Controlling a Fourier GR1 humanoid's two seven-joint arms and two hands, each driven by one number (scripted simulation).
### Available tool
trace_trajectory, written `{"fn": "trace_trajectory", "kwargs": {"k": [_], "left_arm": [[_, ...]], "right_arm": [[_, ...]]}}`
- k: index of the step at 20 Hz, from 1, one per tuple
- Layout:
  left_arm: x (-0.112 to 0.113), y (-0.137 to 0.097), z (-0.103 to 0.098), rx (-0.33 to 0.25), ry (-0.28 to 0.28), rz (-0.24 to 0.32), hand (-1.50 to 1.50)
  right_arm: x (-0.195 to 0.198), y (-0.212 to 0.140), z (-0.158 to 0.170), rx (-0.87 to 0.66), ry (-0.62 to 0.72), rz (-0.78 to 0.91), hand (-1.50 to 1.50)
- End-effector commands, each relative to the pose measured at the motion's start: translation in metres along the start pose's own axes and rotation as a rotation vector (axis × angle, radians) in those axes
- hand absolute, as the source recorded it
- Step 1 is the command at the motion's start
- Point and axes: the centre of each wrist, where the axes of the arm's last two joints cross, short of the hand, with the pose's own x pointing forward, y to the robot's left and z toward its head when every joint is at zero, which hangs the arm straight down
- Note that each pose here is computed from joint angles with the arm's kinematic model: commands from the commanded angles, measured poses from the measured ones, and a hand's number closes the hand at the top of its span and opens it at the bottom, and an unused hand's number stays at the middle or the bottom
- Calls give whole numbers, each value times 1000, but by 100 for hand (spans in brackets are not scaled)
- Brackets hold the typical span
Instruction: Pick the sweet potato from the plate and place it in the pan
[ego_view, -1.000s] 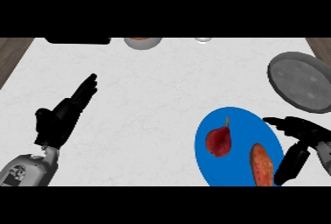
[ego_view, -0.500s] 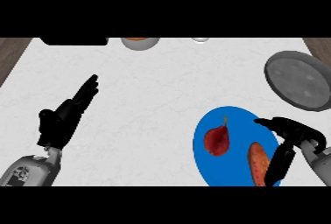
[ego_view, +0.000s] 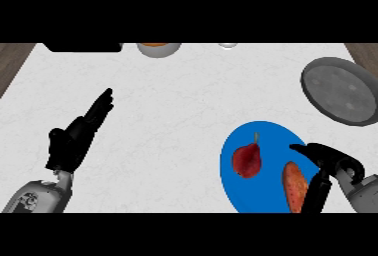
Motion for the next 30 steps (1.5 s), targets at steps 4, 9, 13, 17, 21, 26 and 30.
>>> {"fn": "trace_trajectory", "kwargs": {"k": [4,9,13,17,21,26,30], "left_arm": [[7,-2,1,7,-8,-13,0],[-1,12,12,10,-6,-28,0],[1,1,2,8,2,-8,0],[-17,-5,11,15,13,-6,0],[-5,3,-1,20,10,-8,0],[11,13,-9,-5,8,1,0],[6,3,-2,-5,-2,-6,0]], "right_arm": [[14,17,-13,13,111,39,-150],[25,28,-21,53,52,70,150],[2,29,-17,110,15,130,150],[6,49,-30,102,13,113,150],[8,32,-21,63,-1,102,150],[48,36,-2,-310,-127,55,150],[78,37,23,-643,-274,-4,150]]}}
